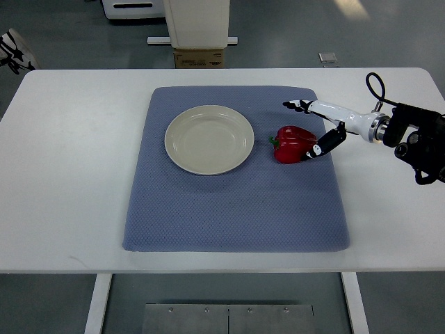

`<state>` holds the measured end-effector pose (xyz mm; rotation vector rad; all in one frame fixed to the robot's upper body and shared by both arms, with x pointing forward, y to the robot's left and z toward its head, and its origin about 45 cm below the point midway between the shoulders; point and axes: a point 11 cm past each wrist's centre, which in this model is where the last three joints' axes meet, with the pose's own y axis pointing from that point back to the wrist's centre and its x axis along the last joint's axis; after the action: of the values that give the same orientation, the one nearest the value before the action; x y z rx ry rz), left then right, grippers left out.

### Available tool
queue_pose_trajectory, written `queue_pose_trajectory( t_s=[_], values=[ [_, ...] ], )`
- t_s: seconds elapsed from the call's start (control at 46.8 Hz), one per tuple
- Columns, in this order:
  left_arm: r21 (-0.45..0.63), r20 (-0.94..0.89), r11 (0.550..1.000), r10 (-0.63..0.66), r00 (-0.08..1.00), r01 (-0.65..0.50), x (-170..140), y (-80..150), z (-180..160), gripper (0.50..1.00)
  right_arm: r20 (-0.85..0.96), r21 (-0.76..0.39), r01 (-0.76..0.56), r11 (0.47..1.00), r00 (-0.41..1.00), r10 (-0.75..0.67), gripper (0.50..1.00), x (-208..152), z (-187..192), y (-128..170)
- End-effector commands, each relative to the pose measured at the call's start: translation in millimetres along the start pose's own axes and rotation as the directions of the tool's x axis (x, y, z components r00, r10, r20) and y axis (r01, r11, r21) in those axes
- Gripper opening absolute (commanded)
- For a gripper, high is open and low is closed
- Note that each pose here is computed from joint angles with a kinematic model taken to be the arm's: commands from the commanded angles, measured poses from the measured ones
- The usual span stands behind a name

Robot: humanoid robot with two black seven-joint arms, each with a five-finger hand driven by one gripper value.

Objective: Place red pepper on plate with right hand
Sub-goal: 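Close the right hand's fingers around the red bell pepper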

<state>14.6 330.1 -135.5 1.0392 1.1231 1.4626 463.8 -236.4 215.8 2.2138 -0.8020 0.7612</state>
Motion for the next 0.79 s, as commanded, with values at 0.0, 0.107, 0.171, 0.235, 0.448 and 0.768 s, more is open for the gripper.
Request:
queue_pose_trajectory(
  t_s=[0.0,0.107,0.171,0.235,0.448,0.768],
  values=[
    [0.0,0.0,1.0,0.0,1.0,0.0,0.0,0.0,0.0,1.0,0.0,0.0,0.002,1.0,1.0,-0.002,0.985,-0.8,0.2,-0.2],
    [0.0,0.0,1.0,0.0,1.0,0.0,0.0,0.0,0.0,1.0,0.0,0.001,0.005,1.0,1.0,-0.005,0.973,-2.0,-0.6,-1.1],
    [0.001,0.0,1.0,0.0,1.0,0.0,0.2,0.1,-0.9,1.0,0.001,0.002,0.006,1.0,1.0,-0.006,0.97,-3.1,-0.7,-1.5],
    [0.0,0.0,1.0,0.0,1.0,0.0,0.0,0.0,0.0,1.0,-0.001,0.0,0.01,1.0,1.0,-0.01,0.958,-4.0,0.0,-1.4],
    [0.0,0.0,1.0,0.0,1.0,0.0,0.0,0.0,0.0,1.0,0.001,0.004,0.014,1.0,1.0,-0.014,0.92,-6.5,-1.5,-3.2],
    [0.0,0.0,1.0,0.0,1.0,0.0,0.0,0.0,0.0,1.0,0.002,0.002,0.019,1.0,1.0,-0.019,0.889,-8.9,-0.6,-3.4]
  ],
)
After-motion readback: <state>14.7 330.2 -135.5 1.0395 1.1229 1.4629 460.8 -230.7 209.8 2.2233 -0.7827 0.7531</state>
